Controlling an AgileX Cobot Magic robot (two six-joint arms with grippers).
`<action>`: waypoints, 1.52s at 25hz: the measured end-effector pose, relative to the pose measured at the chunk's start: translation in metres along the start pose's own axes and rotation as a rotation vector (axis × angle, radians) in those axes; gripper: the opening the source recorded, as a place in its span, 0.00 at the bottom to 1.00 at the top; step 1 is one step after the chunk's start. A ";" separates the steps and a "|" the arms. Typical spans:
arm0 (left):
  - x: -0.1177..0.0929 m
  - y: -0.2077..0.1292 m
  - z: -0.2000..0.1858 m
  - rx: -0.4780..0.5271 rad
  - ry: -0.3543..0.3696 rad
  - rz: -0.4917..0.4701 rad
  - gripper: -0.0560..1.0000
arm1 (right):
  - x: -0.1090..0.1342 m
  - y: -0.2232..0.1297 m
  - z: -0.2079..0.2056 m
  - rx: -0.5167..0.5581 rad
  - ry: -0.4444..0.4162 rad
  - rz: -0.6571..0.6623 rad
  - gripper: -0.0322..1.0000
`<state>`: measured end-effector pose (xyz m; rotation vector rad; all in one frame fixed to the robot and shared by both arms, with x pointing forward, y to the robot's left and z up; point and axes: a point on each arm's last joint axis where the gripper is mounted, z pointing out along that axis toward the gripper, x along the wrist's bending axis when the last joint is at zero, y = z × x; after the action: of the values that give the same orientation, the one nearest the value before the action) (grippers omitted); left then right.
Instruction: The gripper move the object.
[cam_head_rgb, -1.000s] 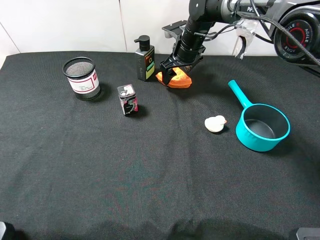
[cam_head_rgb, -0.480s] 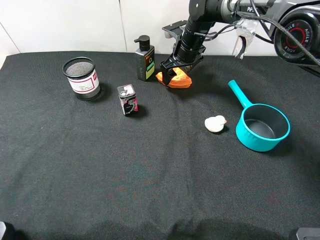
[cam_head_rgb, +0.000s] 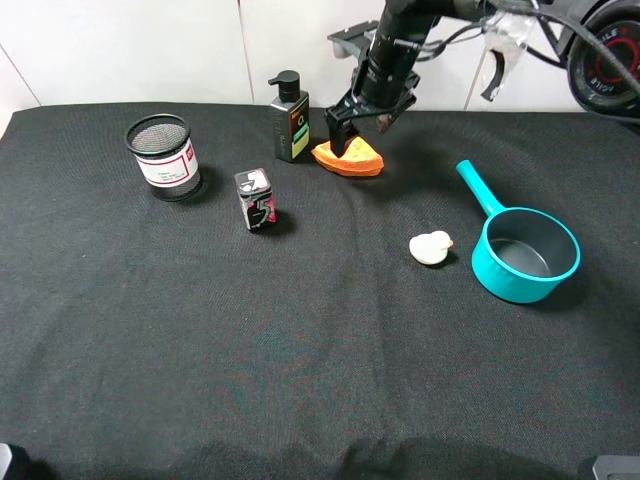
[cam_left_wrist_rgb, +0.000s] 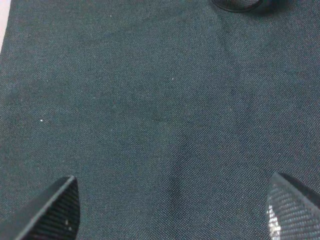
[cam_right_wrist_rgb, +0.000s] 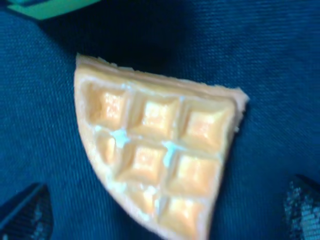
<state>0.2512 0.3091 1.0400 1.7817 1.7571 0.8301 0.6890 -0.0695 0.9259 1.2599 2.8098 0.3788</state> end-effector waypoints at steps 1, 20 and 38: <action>0.000 0.000 0.000 0.000 0.000 0.000 0.80 | 0.000 0.000 -0.004 0.020 -0.003 0.004 0.70; 0.000 0.000 0.000 0.000 0.000 0.000 0.80 | -0.016 -0.028 -0.126 -0.063 -0.108 0.091 0.70; 0.000 0.000 0.000 0.000 0.000 0.000 0.80 | -0.017 -0.223 -0.248 -0.097 -0.208 0.449 0.70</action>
<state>0.2512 0.3091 1.0400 1.7817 1.7571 0.8301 0.5040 -0.2756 1.1122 1.7872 2.2963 0.3660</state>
